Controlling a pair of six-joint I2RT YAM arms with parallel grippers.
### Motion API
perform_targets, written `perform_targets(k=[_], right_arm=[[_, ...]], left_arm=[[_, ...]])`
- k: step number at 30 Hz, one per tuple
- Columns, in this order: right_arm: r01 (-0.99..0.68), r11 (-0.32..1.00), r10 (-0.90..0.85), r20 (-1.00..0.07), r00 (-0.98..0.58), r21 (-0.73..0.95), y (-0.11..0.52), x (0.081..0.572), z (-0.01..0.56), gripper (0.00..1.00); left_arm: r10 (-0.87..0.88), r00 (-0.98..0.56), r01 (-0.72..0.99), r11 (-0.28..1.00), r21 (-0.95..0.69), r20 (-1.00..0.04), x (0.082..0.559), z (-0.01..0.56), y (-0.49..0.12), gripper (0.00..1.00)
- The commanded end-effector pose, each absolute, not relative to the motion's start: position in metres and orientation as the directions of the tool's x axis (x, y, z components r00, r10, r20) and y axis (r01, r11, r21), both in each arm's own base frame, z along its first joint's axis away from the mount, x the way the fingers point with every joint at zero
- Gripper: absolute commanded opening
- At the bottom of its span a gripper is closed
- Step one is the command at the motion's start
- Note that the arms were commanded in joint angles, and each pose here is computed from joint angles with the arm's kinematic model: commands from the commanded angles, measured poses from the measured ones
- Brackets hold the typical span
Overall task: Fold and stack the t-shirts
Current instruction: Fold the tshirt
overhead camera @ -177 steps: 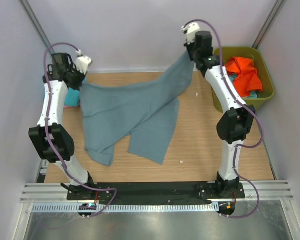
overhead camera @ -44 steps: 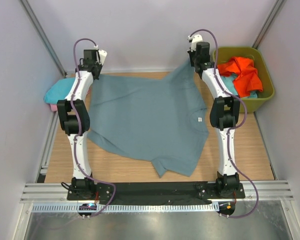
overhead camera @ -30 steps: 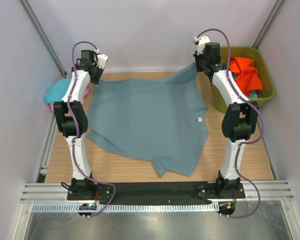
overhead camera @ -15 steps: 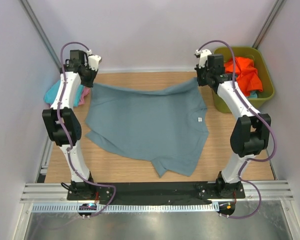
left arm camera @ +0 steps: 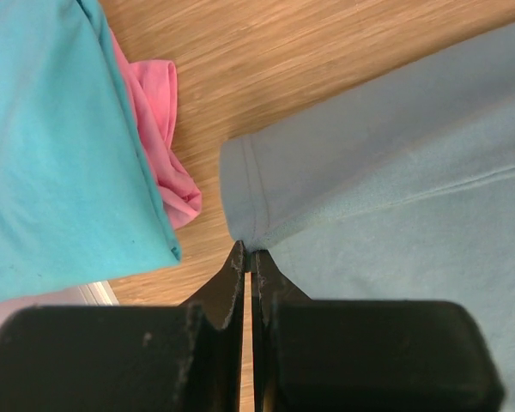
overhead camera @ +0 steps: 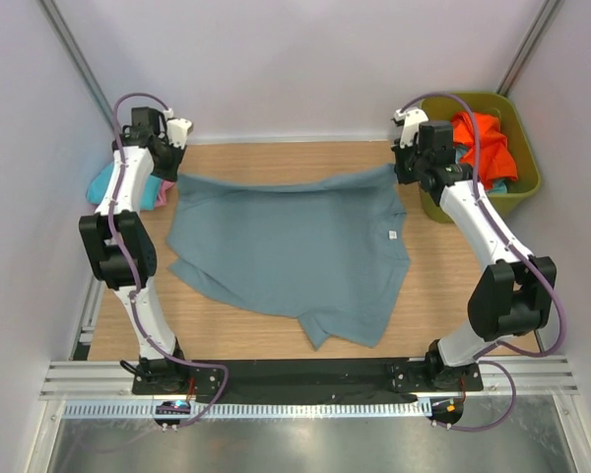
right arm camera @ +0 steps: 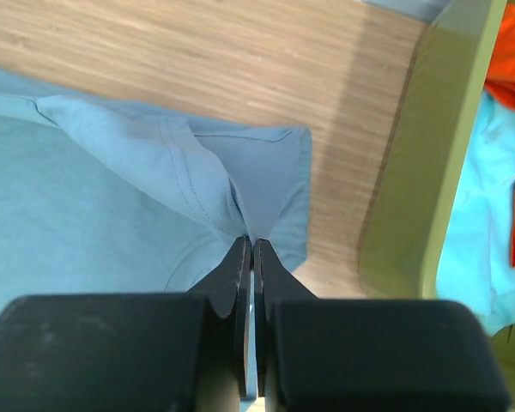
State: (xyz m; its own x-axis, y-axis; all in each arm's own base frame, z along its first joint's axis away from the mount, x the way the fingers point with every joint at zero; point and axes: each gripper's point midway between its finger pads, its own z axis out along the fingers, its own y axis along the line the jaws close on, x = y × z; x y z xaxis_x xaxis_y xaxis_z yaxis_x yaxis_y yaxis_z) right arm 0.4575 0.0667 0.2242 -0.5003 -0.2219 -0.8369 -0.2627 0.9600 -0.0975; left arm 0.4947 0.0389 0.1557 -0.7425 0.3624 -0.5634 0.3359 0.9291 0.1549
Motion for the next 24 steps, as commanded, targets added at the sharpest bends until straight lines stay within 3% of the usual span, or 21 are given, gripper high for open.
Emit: perform_targets(k=[1,12,24], right_arm=[[-0.252,0.964,-0.193,-0.865,-0.463,-0.08,0.067,0.44,0.244,0.01],[-0.26,0.964,-0.184,-0.842,-0.506,-0.055,0.066,0.411,0.223,0.01],[-0.298,0.954,-0.17,-0.768,-0.618,0.029,0.079,0.385,0.171,0.01]], left_arm=[[0.361,-0.7,0.319,0.93,0.182,-0.616,0.496,0.183,0.045,0.0],[0.373,-0.725,0.341,0.925,0.17,-0.578,0.476,0.175,0.047,0.0],[0.367,-0.803,0.352,0.928,0.124,-0.469,0.453,0.124,0.048,0.0]])
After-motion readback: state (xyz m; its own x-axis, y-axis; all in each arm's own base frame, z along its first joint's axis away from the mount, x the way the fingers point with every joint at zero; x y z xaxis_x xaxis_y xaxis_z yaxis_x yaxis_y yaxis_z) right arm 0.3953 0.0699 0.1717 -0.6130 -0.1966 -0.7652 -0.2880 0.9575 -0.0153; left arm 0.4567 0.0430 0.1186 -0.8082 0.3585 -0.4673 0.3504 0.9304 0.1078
